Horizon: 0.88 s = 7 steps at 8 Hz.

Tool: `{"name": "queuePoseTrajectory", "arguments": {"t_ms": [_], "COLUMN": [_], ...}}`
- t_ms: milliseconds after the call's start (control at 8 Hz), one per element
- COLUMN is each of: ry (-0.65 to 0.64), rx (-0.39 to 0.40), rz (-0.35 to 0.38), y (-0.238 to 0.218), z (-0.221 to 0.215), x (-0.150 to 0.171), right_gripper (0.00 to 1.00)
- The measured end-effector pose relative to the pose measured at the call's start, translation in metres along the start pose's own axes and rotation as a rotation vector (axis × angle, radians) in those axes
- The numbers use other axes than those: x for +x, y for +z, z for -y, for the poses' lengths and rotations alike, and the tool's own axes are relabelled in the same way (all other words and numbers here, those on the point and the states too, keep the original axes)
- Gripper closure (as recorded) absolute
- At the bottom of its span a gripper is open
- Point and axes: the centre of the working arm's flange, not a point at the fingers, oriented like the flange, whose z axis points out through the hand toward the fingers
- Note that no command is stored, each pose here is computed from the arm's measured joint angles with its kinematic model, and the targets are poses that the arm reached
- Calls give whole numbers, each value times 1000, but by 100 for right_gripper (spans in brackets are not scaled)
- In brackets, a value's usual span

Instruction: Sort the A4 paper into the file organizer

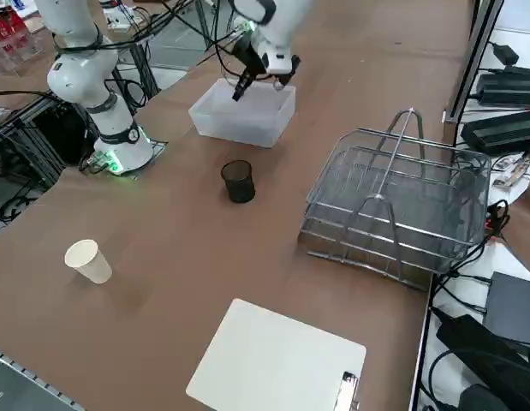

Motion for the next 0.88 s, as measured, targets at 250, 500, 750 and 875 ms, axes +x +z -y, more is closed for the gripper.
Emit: {"name": "queuePoseTrajectory", "arguments": {"t_ms": [250, 500, 750, 875], "ry": [63, 137, 189, 217], "rx": [74, 189, 318, 359], "rz": [-83, -208, -322, -380], "y": [-80, -146, -192, -210], "z": [-50, -115, -167, -189], "x": [-19, -41, -66, -78], "right_gripper": [98, 98, 98, 98]}}
